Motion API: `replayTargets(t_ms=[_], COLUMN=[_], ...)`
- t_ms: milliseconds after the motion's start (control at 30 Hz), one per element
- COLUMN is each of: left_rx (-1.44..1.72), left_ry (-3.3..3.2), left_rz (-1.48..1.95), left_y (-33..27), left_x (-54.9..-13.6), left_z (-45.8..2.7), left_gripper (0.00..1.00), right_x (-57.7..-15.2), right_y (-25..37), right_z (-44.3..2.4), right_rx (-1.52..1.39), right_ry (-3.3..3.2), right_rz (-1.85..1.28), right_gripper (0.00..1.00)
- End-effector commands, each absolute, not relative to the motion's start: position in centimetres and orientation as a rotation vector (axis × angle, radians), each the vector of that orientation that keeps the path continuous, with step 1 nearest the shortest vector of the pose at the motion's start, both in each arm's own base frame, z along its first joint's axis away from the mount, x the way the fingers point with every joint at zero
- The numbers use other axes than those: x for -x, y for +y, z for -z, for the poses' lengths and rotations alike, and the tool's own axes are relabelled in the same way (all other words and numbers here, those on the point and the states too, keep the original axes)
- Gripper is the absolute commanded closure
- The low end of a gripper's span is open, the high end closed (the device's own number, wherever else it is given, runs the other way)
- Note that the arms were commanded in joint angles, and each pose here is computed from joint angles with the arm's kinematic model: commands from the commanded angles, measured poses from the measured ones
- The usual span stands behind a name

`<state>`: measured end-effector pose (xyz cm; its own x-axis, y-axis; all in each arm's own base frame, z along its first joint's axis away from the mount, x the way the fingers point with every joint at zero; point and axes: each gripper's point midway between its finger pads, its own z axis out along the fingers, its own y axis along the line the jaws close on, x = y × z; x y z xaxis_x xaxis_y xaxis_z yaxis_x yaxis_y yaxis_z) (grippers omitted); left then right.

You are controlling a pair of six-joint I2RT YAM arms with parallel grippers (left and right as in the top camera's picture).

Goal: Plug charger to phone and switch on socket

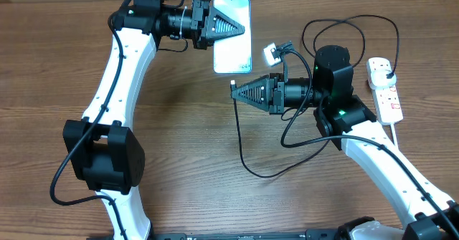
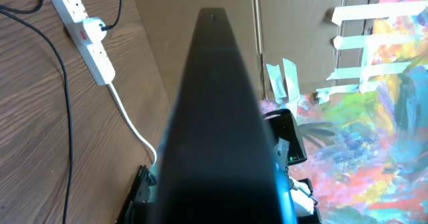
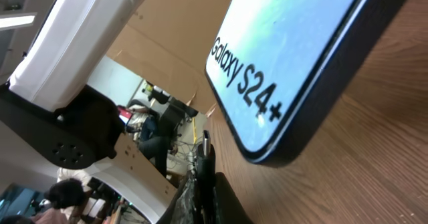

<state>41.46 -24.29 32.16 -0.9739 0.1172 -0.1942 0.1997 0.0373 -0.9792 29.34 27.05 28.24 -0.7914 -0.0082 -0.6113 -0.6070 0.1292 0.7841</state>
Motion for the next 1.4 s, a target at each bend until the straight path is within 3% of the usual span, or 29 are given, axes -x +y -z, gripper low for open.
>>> replayTargets(t_ms=[0,1367], left_rx=[-0.411,-0.465], left_ry=[2.172,2.145], left_rz=[2.116,2.117], left_y=[-24.4,-24.8], left_x=[-40.1,-39.7], left_z=[-34.8,-35.0], left_gripper=[0.96,0.96], right_x=[-29.6,-31.0], right_y=[27.2,27.0], right_z=[-28.6,-28.8], right_rx=[0.590,0.481], right_ry=[1.934,1.950], right_rz=[-1.692,-1.652], right_gripper=[0.96,0.96])
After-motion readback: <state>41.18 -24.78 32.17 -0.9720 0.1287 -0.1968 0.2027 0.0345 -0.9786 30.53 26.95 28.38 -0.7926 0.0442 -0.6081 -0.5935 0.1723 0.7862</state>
